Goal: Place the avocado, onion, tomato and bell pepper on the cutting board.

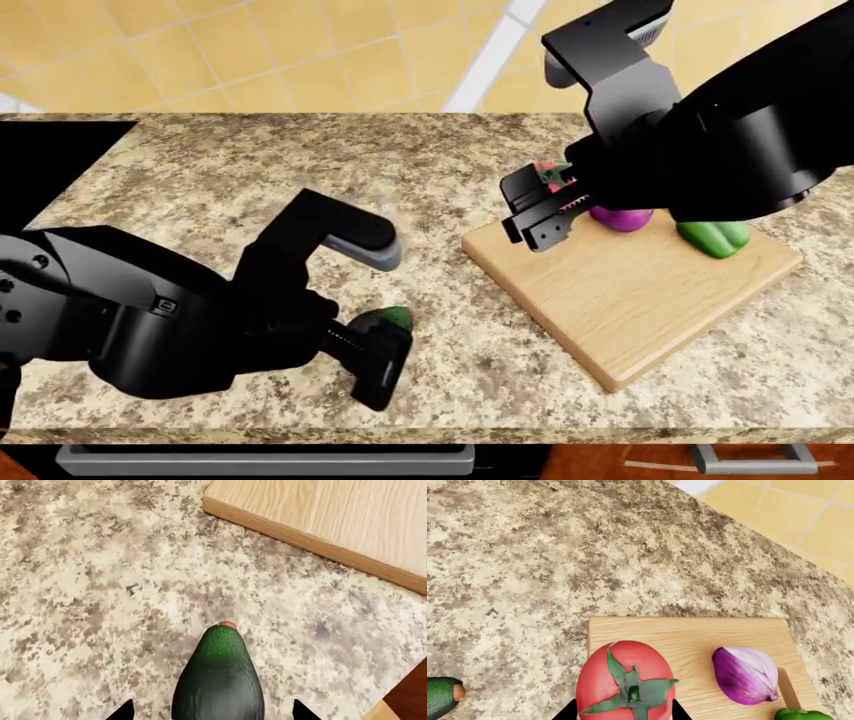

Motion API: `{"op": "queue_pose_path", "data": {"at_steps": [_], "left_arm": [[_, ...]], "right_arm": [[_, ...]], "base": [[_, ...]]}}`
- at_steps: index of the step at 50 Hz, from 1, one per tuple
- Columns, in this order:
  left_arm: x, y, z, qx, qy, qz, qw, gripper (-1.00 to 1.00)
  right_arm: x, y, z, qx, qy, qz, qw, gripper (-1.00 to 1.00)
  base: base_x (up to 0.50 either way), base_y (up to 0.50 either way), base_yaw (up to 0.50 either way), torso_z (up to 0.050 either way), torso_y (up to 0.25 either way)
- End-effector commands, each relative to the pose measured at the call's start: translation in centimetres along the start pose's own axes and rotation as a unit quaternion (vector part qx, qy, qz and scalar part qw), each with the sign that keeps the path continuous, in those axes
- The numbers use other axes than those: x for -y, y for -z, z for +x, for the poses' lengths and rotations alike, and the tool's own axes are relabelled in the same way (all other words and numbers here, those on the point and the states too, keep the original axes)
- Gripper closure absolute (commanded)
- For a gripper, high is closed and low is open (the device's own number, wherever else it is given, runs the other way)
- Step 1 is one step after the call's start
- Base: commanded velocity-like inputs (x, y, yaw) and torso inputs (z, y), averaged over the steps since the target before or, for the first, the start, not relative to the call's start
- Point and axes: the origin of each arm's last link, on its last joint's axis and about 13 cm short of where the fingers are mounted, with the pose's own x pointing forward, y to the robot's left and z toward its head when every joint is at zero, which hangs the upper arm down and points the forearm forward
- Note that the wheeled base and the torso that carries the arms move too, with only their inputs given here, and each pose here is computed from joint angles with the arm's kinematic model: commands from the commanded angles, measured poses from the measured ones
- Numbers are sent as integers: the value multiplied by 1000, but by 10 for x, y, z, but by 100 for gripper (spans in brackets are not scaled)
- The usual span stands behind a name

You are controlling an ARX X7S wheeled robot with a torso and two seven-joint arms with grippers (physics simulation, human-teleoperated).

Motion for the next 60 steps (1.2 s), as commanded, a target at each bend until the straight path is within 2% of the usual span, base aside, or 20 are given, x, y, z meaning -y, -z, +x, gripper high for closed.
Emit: {"op": "queue_pose_path", "data": {"at_steps": [1, 9, 10, 20, 32, 38, 42, 46, 51, 60], "left_arm": [[0, 3, 10, -9, 12, 5, 1000, -100], [-5, 10, 22, -30, -7, -2, 1000, -100], [-7, 11, 25, -34, -11, -5, 999, 100], [-10, 23, 39, -58, -23, -3, 998, 100], [-11, 15, 31, -29, -41, 7, 999, 100], [-11, -9, 9, 42, -65, 21, 997, 100], [-6, -38, -25, 117, -98, 42, 987, 100], [-3, -53, -41, 157, -116, 51, 979, 100], [3, -59, -44, 161, -109, 66, 979, 100], [9, -65, -42, 163, -94, 84, 979, 100]], "right_arm": [[1, -1, 0, 3, 2, -2, 1000, 100], [1, -1, 1, 3, 5, -2, 1000, 100], [0, 0, 1, 3, 3, -3, 1000, 100], [0, 0, 2, 1, 2, -3, 1000, 100], [0, -1, -4, 6, 2, -4, 1000, 100], [3, -3, -15, 19, 2, 0, 1000, 100], [5, -2, -21, 29, -5, 6, 1000, 100], [6, 1, -23, 33, -13, 6, 999, 100], [7, 3, -26, 39, -27, 19, 999, 100], [8, 4, -31, 54, -29, 13, 998, 100]], "base": [[0, 0, 0, 0, 0], [0, 0, 0, 0, 0], [0, 0, 0, 0, 0], [0, 0, 0, 0, 0], [2, 0, 0, 0, 0], [2, 0, 0, 0, 0], [0, 0, 0, 0, 0], [0, 0, 0, 0, 0], [0, 0, 0, 0, 0], [0, 0, 0, 0, 0]]}}
